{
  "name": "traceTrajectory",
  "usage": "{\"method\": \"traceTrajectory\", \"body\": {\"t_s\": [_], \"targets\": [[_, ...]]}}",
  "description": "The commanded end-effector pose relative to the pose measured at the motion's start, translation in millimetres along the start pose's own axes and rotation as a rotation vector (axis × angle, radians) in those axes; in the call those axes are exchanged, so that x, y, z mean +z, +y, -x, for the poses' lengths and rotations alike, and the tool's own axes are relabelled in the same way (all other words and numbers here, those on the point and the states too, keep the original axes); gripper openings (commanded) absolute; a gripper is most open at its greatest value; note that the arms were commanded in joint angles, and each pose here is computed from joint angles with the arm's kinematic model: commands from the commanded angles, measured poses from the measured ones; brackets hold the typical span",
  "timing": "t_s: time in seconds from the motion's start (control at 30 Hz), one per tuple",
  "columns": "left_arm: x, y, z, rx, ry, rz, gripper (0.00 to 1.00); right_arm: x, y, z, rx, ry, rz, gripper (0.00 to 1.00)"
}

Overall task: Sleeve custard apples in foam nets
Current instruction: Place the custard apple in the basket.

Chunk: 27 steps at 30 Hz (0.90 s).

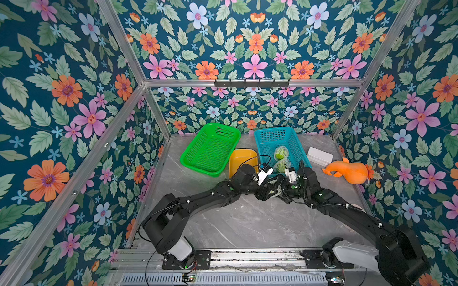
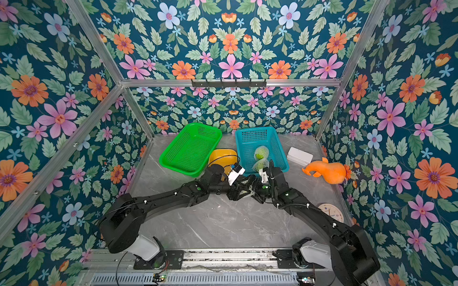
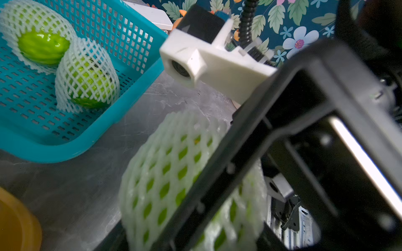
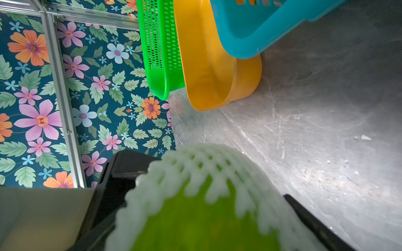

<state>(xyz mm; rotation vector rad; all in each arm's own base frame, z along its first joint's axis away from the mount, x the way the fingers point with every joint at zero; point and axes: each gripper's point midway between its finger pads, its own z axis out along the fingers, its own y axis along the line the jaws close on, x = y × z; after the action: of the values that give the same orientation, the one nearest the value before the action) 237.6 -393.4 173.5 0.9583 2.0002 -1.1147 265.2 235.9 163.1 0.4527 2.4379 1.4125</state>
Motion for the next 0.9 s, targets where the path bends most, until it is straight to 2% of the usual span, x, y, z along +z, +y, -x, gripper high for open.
{"method": "traceTrajectory", "body": {"t_s": [0.0, 0.2, 0.33, 0.53, 0.73, 0.87], "targets": [[-2.6, 2.1, 10.6, 0.001, -0.047, 0.009, 0.62, -4.0, 2.6, 2.0, 0.009, -0.019, 0.004, 0.99], [-9.1, 14.8, 9.1, -0.043, -0.062, 0.063, 0.62, -14.2, -2.7, 5.5, 0.019, -0.049, -0.015, 0.99], [-16.8, 30.8, 11.3, -0.117, -0.084, 0.111, 0.61, -27.7, -6.6, 11.1, 0.024, -0.084, -0.029, 0.99], [-31.0, 38.2, 25.1, -0.222, -0.173, 0.091, 0.6, -43.8, -10.1, 17.2, 0.028, -0.125, -0.033, 0.99], [-54.3, 15.7, 65.5, -0.341, -0.314, -0.151, 0.61, -51.9, -20.1, 23.9, 0.017, -0.173, -0.084, 0.99], [-72.3, 6.5, 86.3, -0.389, -0.386, -0.269, 0.6, -59.7, -26.4, 29.0, 0.002, -0.224, -0.124, 0.99]]}}
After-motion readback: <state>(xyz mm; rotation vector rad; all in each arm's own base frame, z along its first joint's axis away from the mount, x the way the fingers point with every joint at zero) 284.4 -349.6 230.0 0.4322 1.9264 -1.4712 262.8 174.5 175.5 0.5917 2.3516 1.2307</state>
